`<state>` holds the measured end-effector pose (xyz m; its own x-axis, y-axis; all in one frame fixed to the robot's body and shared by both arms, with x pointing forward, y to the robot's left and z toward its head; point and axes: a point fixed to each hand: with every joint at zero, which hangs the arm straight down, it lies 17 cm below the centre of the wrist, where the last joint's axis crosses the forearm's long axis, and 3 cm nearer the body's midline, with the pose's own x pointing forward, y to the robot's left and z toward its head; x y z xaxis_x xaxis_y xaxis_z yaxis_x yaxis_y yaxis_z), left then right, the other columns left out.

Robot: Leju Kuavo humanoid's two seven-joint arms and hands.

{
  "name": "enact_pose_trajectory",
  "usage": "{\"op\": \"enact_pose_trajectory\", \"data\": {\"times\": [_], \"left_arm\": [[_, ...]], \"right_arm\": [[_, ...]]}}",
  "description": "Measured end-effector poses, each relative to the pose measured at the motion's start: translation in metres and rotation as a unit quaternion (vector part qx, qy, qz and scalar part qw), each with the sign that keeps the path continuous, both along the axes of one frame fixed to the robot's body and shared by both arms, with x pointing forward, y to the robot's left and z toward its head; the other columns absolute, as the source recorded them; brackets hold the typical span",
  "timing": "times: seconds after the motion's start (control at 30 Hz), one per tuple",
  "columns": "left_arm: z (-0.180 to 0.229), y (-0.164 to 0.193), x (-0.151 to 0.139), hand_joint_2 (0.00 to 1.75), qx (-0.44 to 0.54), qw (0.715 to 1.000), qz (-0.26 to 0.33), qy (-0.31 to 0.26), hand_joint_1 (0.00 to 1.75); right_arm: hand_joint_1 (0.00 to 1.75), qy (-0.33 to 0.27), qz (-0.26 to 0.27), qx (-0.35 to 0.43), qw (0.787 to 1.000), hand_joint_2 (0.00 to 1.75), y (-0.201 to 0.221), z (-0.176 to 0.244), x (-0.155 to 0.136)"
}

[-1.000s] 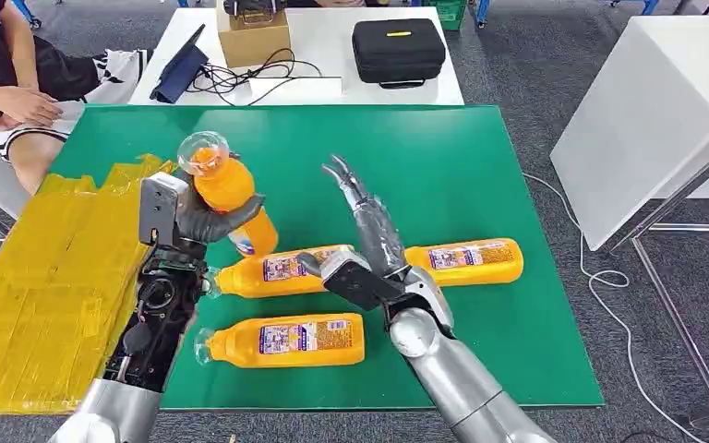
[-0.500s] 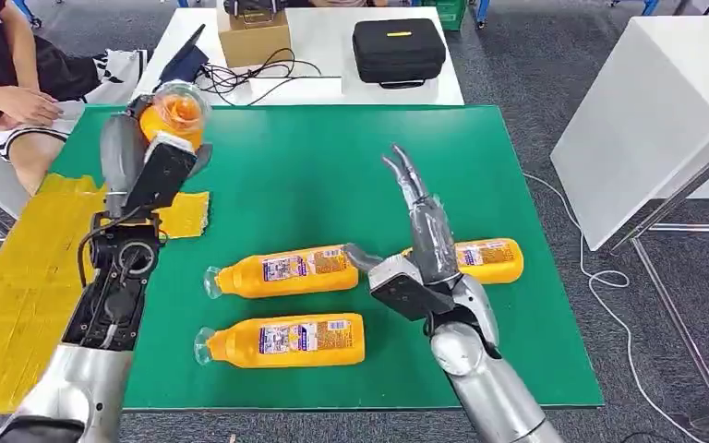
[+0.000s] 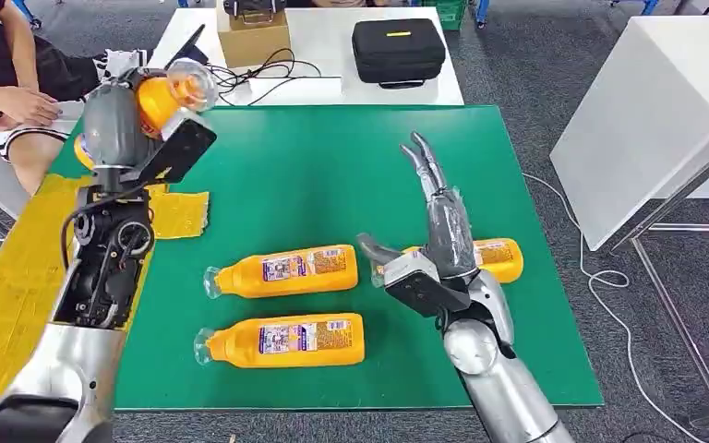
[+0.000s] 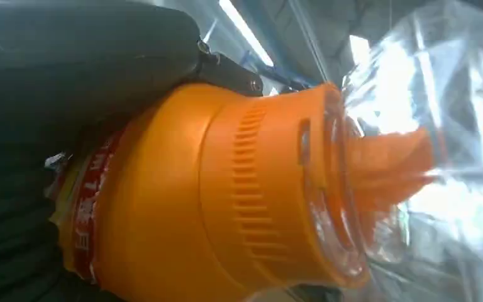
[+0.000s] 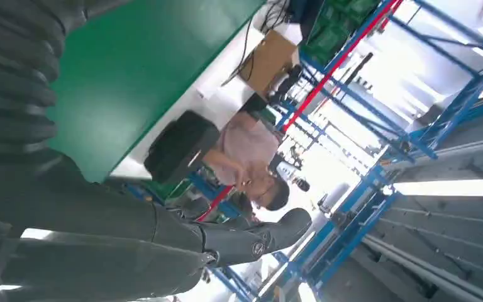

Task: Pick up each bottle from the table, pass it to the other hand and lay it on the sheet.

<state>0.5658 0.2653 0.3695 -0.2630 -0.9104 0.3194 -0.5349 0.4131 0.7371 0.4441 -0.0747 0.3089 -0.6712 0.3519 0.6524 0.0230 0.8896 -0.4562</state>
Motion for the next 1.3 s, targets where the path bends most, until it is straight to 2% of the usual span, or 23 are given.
{"op": "enact_pose_trajectory", "data": {"times": [0.13,0.37,0.8,1.3], "left_arm": [[-0.012,0.021,0.029,1.75,0.065,0.994,0.055,0.066,1.75],[-0.071,0.045,0.060,1.75,0.104,0.975,0.071,0.183,1.75],[-0.122,0.070,0.070,1.75,0.118,0.954,0.089,0.262,1.75],[-0.190,0.093,0.064,1.75,0.146,0.919,0.128,0.344,1.75]], "right_arm": [[0.00,-0.001,-0.008,0.001,1.000,1.75,-0.010,0.008,0.005],[0.00,-0.006,-0.016,0.005,1.000,1.75,-0.019,0.009,0.007],[0.00,-0.002,-0.026,0.007,1.000,1.75,-0.027,0.008,0.011],[0.00,0.011,-0.037,0.004,0.999,1.75,-0.036,0.004,0.012]]}}
